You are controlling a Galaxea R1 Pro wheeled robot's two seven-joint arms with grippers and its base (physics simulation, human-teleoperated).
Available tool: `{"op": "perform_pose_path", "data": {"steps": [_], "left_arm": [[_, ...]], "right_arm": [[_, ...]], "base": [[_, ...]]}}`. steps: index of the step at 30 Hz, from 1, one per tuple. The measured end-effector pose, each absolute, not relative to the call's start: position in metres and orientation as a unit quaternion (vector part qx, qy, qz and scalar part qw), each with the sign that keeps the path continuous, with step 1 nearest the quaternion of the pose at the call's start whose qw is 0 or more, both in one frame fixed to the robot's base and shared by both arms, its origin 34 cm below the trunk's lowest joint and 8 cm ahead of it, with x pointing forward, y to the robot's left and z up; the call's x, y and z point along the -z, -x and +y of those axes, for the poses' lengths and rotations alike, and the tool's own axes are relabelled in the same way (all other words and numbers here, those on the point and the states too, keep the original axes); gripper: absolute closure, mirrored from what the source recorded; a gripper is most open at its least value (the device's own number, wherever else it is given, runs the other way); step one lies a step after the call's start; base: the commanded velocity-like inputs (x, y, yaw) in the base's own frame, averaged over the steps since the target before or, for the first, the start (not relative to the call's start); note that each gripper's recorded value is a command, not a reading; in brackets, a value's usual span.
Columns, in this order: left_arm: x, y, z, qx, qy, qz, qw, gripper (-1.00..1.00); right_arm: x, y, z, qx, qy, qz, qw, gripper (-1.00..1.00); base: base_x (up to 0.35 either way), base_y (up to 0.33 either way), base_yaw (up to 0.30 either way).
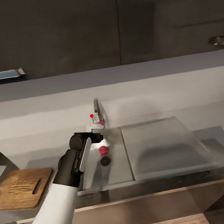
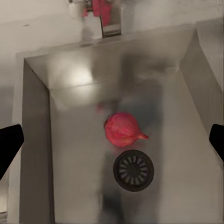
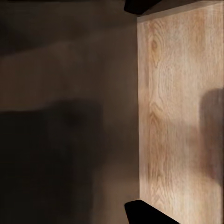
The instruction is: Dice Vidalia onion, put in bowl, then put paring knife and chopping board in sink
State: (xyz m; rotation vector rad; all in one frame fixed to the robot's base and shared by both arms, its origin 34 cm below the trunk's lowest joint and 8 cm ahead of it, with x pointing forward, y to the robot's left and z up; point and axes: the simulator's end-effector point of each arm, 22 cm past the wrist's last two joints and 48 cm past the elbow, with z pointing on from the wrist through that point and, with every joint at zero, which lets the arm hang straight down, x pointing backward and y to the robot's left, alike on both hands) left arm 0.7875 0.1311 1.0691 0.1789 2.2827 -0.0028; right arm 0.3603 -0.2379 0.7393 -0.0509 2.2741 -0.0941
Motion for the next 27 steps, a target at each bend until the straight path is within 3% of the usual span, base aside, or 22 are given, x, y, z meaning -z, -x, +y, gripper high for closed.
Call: {"op": "perform_pose_path", "data": {"steps": [7, 27], "left_arm": [[-1.059, -0.786, 0.131, 0.000, -0.073, 0.913, 0.402, -1.00], [-1.000, -0.774, 0.131, -0.004, -0.079, 0.936, 0.344, -1.00]], "right_arm": [[-0.739, -0.361, -0.238, 0.037, 0.021, 0.907, 0.419, -1.00], [-0.738, -0.359, -0.238, 0.038, 0.020, 0.908, 0.416, -1.00]], "base": [[0.182, -0.130, 0.000], [0.009, -0.004, 0.000]]}}
